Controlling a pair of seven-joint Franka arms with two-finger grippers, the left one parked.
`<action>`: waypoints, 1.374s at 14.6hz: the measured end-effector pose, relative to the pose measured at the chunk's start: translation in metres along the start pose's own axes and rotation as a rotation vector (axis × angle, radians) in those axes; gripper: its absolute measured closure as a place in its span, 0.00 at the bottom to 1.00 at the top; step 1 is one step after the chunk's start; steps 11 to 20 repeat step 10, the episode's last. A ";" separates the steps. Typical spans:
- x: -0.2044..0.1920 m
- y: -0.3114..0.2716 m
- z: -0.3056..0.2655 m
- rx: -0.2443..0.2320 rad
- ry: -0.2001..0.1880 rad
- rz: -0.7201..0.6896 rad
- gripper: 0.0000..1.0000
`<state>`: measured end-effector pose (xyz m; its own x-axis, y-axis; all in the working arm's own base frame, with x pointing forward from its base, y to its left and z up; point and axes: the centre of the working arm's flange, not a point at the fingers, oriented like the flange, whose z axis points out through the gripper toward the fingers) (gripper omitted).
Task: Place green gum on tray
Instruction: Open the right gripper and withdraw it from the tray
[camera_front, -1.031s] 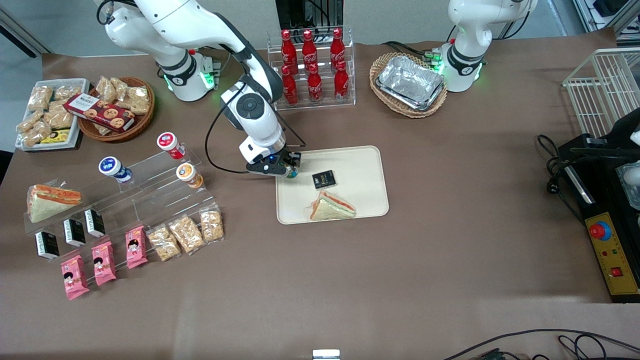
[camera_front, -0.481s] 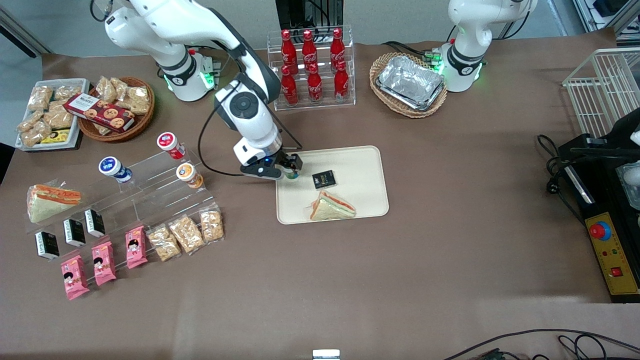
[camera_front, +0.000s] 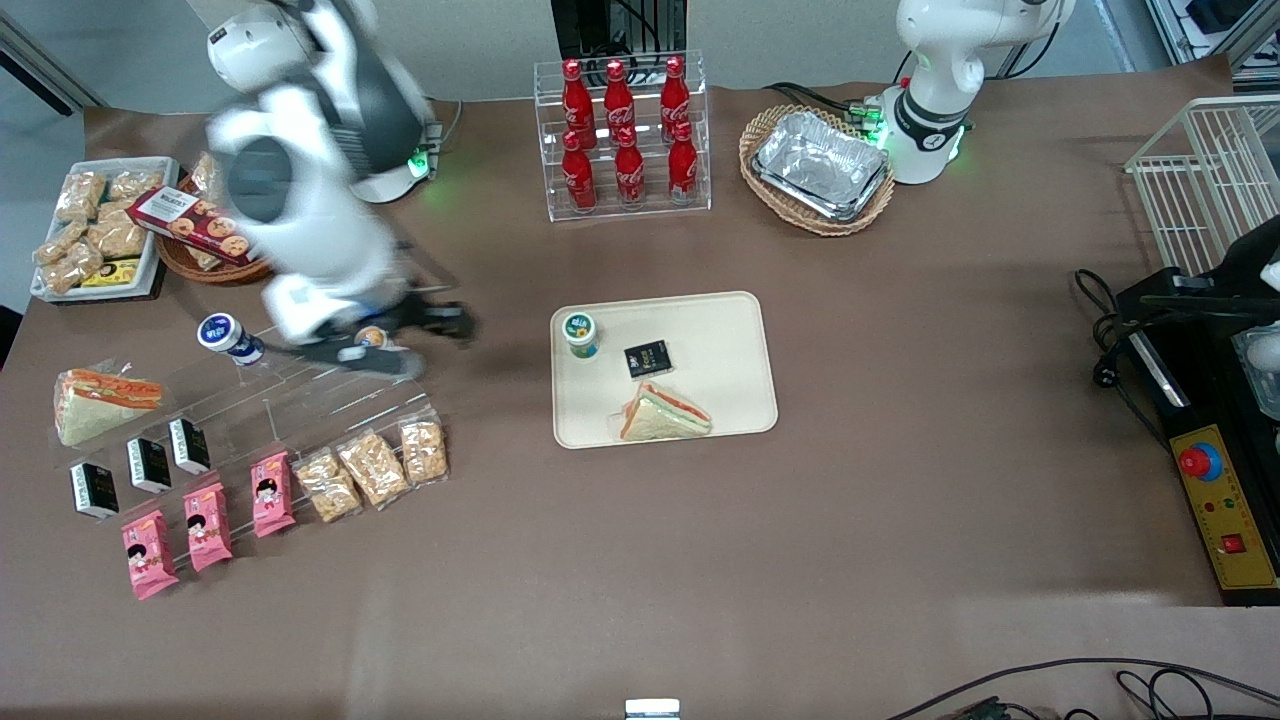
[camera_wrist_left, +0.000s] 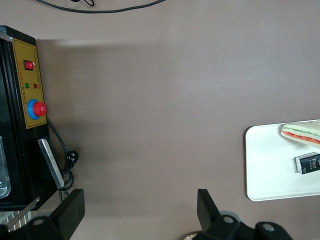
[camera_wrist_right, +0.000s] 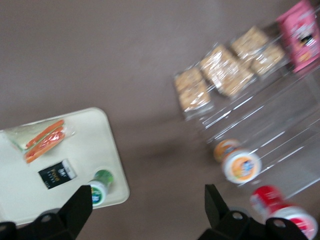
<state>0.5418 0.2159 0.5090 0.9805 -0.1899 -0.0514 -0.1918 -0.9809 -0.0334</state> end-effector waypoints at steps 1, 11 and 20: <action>0.021 0.033 -0.019 0.008 0.014 -0.028 0.00; 0.087 0.303 -0.099 -0.022 0.094 -0.126 0.00; 0.087 0.303 -0.099 -0.022 0.094 -0.126 0.00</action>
